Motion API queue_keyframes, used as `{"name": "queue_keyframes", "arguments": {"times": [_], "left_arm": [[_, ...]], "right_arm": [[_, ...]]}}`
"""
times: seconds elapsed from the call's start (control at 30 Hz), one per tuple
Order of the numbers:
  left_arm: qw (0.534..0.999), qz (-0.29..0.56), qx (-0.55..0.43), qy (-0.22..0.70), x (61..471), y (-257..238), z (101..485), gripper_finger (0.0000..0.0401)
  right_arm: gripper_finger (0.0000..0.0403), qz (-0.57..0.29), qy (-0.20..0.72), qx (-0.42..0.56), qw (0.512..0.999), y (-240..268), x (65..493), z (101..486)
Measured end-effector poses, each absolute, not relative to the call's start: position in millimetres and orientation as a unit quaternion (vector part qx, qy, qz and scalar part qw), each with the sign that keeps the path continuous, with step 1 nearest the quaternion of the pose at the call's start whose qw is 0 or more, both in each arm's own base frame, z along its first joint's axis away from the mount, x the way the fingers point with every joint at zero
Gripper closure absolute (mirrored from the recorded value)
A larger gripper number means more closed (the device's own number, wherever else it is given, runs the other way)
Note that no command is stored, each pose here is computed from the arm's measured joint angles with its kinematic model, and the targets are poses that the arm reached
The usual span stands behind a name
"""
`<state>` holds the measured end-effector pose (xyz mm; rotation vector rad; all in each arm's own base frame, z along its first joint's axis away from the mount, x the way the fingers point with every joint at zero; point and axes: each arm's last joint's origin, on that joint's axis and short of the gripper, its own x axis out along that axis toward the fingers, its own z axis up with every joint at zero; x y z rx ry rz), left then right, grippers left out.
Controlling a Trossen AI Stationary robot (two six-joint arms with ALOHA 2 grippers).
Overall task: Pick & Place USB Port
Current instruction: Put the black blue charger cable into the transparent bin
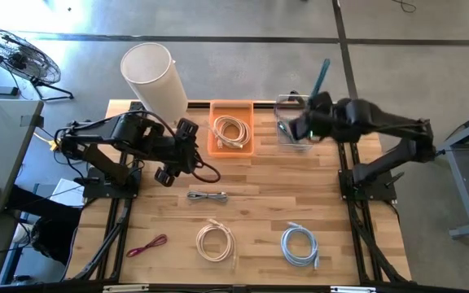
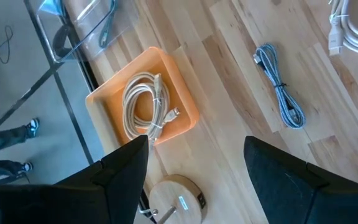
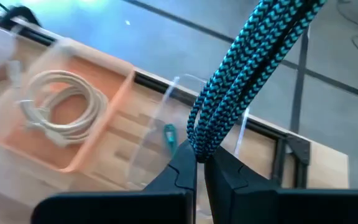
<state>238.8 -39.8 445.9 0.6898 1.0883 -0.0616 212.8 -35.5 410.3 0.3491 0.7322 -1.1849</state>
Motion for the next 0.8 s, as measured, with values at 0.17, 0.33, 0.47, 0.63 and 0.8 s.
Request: {"name": "queue_keyframes", "arguments": {"times": [0.17,0.33,0.47,0.63,0.8], "left_arm": [[0.8,-0.017,0.32,0.506,238,-39,447,0.0142],[0.802,-0.011,0.316,0.506,238,-39,447,0.0142],[0.805,-0.006,0.308,0.506,238,-39,447,0.0142],[0.809,0.0,0.298,0.507,238,-39,447,0.0142],[0.81,0.002,0.296,0.507,238,-39,447,0.0142]], "right_arm": [[0.0398,-0.513,0.372,0.169,0.755,-68,217,410],[0.0399,-0.475,0.419,0.18,0.753,-96,226,400],[0.0399,-0.447,0.456,0.199,0.744,-114,229,392],[0.0399,-0.412,0.485,0.223,0.739,-126,231,383],[0.0399,-0.367,0.506,0.259,0.737,-128,230,378]]}}
